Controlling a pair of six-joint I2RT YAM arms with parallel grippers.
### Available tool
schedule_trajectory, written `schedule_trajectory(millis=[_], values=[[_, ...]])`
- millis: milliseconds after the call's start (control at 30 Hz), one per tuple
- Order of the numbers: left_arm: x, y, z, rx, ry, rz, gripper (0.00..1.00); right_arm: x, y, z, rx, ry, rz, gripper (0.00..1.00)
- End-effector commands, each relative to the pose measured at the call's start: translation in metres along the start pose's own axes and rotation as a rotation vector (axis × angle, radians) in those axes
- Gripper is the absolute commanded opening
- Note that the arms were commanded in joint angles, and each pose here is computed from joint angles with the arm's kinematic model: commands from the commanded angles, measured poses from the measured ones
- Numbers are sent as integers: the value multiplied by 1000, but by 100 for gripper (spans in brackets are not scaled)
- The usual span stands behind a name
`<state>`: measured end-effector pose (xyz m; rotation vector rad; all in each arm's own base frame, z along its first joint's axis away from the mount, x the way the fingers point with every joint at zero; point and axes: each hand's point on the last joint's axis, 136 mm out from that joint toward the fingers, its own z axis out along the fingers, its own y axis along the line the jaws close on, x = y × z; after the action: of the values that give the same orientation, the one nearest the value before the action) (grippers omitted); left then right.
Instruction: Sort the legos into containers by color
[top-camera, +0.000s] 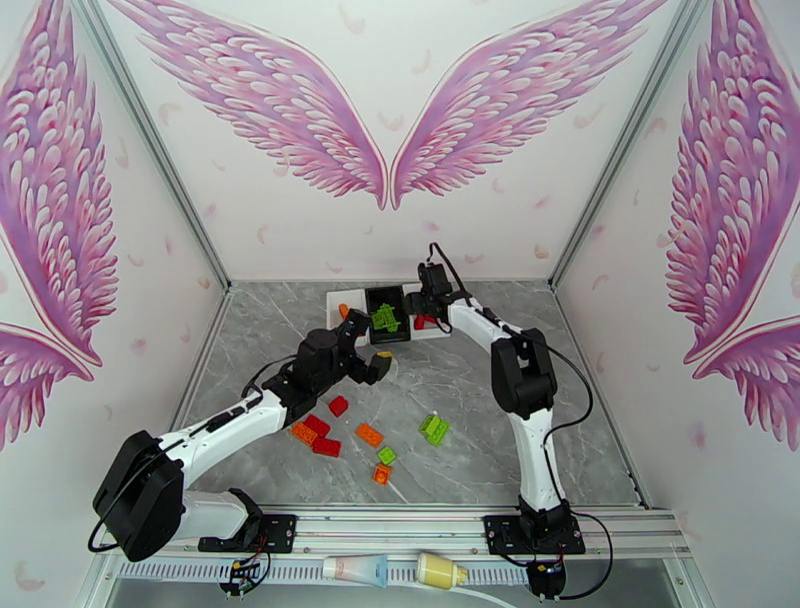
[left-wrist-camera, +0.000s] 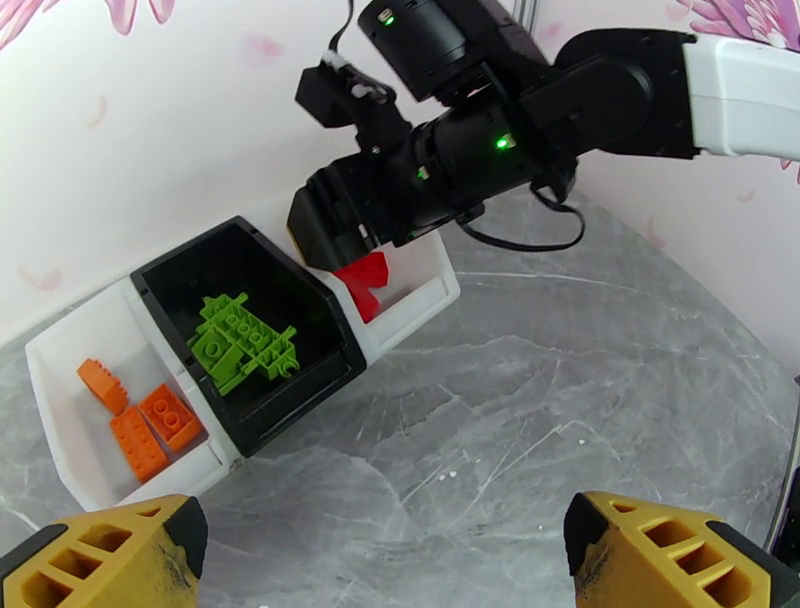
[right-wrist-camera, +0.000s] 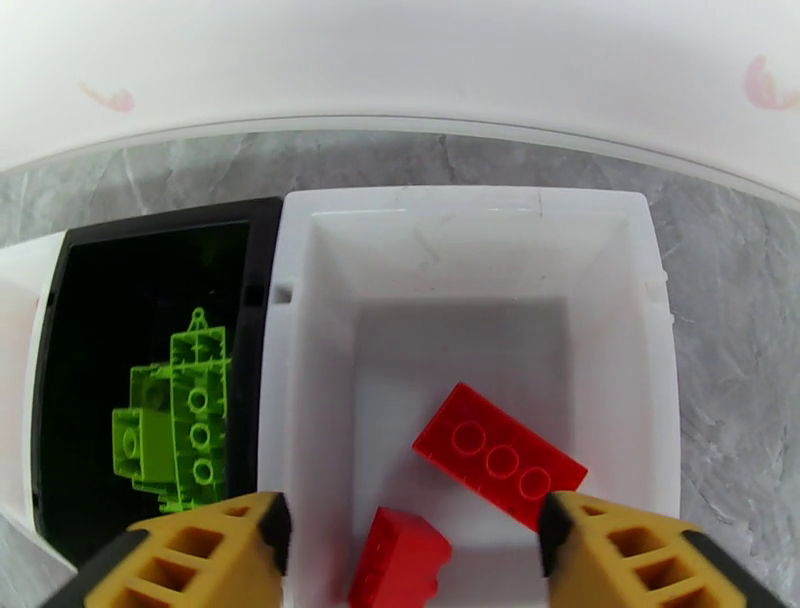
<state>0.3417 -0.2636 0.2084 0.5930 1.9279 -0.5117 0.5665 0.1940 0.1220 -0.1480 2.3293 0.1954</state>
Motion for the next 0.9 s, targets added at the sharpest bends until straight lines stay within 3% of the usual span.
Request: schedule_trajectory(millis=[0,400,867], values=[[4,8,-11,-43,86,1,99,-39,13,-54,-82,-145,-26,81],[78,39,-37,-188,548,2,99,-6,44,-130,-249,-191,-240,90],[151,45,-32,-214,963,43,82,22,45,-135,-257,-155,-233,90]])
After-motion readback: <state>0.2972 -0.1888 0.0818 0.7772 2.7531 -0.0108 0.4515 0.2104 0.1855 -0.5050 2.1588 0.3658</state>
